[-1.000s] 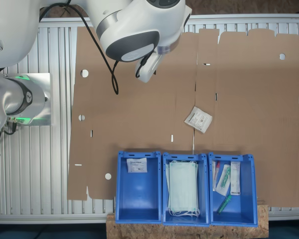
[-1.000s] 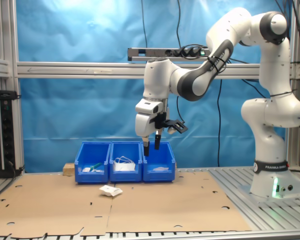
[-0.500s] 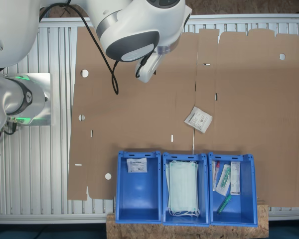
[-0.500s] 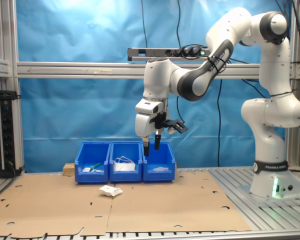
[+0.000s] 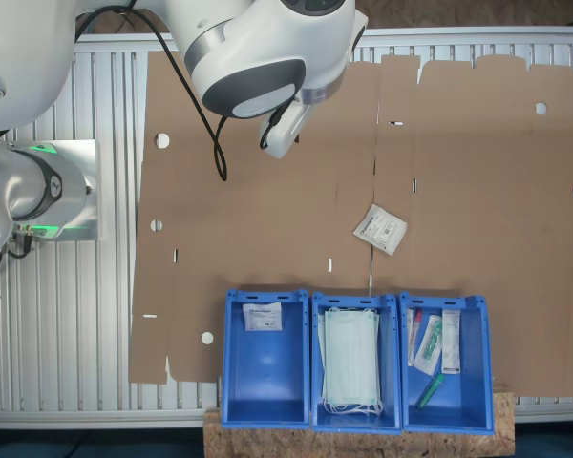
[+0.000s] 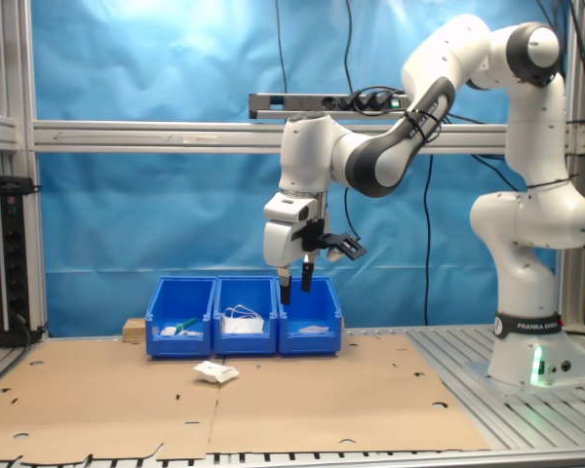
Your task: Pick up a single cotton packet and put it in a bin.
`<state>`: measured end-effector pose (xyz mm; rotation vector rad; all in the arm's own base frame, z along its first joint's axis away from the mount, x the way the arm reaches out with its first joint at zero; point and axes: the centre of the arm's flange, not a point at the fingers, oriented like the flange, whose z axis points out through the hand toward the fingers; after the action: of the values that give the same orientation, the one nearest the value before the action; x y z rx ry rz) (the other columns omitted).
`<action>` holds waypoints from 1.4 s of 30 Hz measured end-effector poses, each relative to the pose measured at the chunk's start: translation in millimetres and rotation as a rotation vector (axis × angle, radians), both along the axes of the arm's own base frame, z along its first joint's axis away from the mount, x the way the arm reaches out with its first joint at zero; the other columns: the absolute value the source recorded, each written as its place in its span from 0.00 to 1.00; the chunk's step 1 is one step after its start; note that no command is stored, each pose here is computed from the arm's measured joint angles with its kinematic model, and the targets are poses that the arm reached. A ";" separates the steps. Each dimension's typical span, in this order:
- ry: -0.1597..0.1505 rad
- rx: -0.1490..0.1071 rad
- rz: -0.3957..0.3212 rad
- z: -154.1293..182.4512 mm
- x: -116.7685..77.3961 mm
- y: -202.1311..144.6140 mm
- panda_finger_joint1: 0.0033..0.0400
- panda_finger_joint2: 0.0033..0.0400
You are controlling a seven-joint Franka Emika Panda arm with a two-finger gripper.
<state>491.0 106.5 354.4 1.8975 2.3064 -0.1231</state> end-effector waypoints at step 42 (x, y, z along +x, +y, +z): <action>-0.023 0.007 -0.050 10.5 12.0 -23.7 1.00 1.00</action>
<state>502.9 82.9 364.9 1.9505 2.2476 -0.0985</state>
